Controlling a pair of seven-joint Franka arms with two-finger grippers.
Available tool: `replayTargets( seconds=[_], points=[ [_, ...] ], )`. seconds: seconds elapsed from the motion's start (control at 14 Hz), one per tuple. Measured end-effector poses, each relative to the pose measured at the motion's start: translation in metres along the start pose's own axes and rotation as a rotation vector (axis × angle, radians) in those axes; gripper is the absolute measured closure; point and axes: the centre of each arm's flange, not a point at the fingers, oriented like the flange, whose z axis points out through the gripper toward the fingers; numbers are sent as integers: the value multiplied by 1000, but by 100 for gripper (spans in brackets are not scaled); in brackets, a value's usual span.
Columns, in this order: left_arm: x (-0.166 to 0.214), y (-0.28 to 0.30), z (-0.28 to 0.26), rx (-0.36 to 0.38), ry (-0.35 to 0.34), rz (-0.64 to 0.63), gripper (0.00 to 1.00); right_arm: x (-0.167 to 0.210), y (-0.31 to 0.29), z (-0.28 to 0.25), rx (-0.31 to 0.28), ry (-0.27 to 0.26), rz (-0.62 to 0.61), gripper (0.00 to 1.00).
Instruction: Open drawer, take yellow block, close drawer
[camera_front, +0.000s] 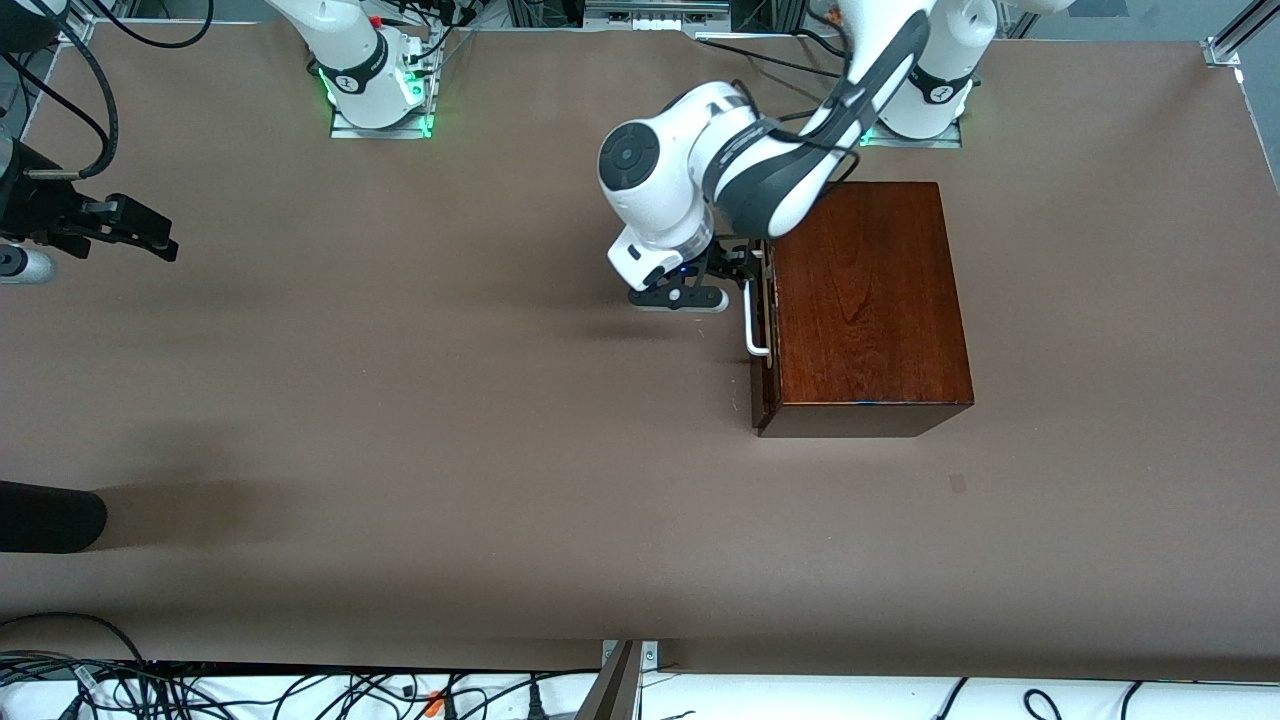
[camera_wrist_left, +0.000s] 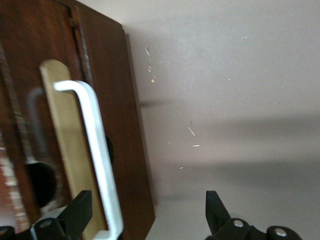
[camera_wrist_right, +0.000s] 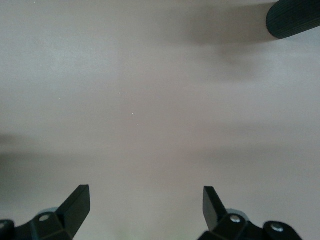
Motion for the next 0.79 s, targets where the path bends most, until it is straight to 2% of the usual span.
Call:
replayTargets(
  seconds=[0.29, 0.79],
  points=[
    [6, 2, 24, 69, 46, -11, 0, 0, 0, 0, 0, 0, 0, 0],
    [4, -1, 44, 100, 44, -85, 0, 0, 0, 0, 0, 0, 0, 0]
  ],
)
